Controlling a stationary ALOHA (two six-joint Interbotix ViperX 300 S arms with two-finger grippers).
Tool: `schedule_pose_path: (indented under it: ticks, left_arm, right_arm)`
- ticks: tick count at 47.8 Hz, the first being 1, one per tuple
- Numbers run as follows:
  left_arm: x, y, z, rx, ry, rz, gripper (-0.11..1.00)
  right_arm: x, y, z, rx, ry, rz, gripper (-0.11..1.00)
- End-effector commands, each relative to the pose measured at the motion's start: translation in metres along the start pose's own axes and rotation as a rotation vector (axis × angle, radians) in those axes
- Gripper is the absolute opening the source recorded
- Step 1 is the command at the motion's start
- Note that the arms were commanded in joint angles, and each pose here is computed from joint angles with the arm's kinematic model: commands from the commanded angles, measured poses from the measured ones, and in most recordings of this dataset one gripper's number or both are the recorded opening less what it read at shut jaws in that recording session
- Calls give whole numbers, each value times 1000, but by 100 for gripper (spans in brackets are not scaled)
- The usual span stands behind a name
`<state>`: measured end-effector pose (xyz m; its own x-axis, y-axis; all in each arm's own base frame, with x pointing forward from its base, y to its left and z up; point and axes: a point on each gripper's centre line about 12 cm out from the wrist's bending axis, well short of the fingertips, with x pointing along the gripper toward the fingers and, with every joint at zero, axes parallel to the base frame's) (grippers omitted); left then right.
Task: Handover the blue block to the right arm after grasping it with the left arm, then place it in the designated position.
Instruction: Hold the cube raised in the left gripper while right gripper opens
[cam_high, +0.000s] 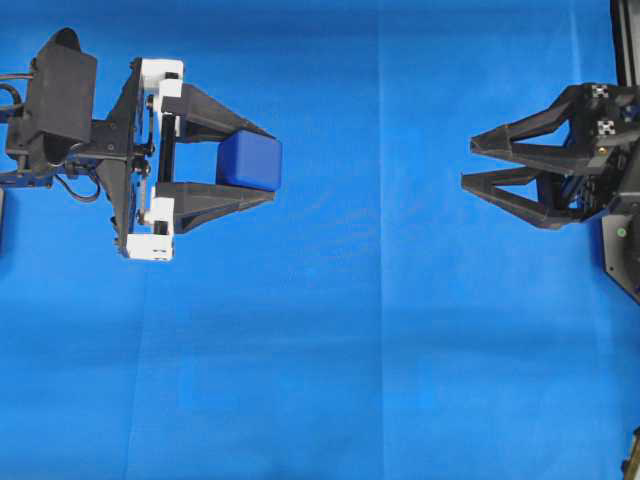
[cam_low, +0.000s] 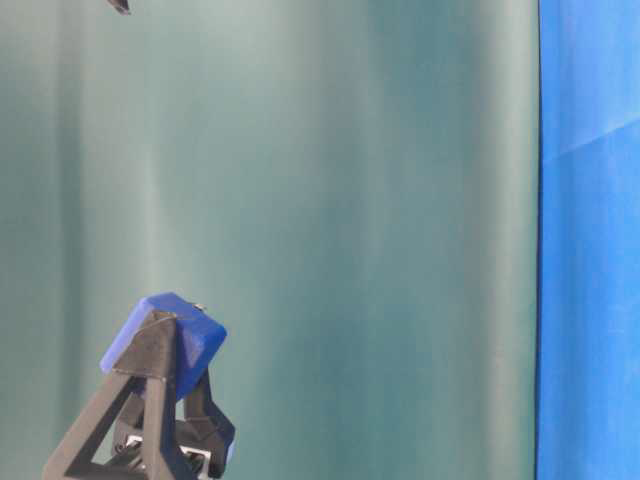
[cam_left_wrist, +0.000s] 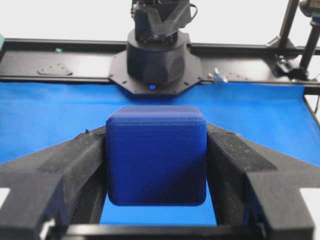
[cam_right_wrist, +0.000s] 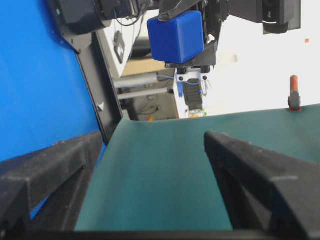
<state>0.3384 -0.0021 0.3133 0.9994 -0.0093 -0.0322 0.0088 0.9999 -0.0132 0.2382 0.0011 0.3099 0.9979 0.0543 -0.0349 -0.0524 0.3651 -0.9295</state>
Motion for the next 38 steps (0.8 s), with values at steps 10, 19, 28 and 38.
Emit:
schedule_pose_path:
  ticks: [10,19,28,38]
  left_arm:
    - [-2,0,12,-3,-40,1,49]
    - [-2,0,12,-4,-40,2,49]
    - [-2,0,12,-3,-40,1,49]
    - [-2,0,12,-4,-40,0,49]
  right_arm:
    - [1,-10,5,-2,-17,-28,96]
    - [2,-11,6,-3,-22,-30,96]
    - [3,-11,6,-2,-28,-32,96]
    - [19,-11,7,2,-49,-27,96]
